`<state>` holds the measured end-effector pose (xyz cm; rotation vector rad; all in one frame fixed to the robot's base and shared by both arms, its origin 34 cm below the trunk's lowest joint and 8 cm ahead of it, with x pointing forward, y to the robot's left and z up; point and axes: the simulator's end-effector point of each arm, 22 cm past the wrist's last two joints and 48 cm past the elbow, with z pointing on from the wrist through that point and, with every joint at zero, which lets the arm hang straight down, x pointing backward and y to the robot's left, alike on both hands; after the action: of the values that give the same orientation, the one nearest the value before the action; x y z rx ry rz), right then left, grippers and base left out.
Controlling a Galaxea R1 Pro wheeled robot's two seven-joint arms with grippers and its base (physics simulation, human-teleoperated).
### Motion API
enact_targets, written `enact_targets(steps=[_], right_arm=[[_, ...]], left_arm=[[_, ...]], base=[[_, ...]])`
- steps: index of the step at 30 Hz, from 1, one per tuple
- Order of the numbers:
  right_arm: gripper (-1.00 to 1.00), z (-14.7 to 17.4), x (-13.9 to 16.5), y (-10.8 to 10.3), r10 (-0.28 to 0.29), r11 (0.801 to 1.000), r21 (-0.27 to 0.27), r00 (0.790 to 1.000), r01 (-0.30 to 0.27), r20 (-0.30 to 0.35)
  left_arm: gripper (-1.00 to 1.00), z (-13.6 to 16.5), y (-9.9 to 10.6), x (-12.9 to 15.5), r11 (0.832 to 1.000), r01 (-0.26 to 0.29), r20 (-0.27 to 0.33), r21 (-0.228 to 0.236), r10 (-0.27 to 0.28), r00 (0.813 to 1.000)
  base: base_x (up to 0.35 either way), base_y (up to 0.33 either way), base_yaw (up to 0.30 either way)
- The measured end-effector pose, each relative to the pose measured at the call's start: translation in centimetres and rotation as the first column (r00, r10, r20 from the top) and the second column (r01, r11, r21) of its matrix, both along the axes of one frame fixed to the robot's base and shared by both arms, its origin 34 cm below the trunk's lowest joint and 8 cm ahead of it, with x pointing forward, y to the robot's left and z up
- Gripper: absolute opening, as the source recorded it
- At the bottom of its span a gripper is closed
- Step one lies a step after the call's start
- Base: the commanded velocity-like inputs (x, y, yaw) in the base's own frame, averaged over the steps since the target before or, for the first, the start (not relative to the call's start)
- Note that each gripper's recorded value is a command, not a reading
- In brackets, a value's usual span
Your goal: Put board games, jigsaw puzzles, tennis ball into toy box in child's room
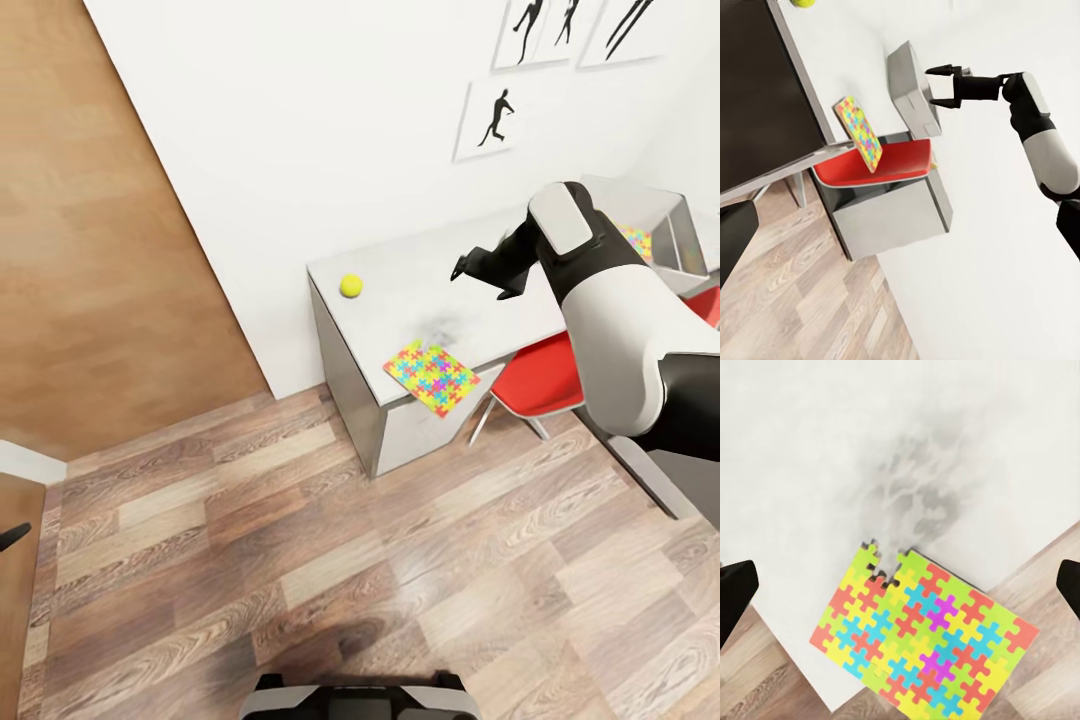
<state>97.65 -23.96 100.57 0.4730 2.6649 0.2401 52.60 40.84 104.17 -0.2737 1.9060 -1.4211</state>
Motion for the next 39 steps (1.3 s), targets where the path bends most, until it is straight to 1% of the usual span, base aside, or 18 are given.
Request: enact_targets(steps=[9, 27, 39], right_arm=[[1.00, 1.3, 0.0, 0.7, 0.009, 1.000, 0.002, 1.000, -0.009, 0.014], [1.00, 3.9, -0.1, 1.1, 0.014, 1.000, 0.004, 0.999, -0.014, 0.046], [1.00, 5.6, -0.3, 2.0, 0.027, 1.000, 0.002, 0.998, -0.027, 0.064]], left_arm=[[1.00, 0.6, 0.0, -0.1, 1.000, 0.000, 0.015, 0.000, 0.000, 1.000], [1.00, 1.8, 0.0, -0.2, 1.000, 0.001, 0.044, 0.000, -0.001, 0.999], [1.00, 2.6, -0.1, -0.3, 1.000, 0.002, 0.063, -0.002, -0.002, 0.998]], base=[[0.000, 0.000, 0.000], [0.000, 0.000, 0.000], [0.000, 0.000, 0.000]])
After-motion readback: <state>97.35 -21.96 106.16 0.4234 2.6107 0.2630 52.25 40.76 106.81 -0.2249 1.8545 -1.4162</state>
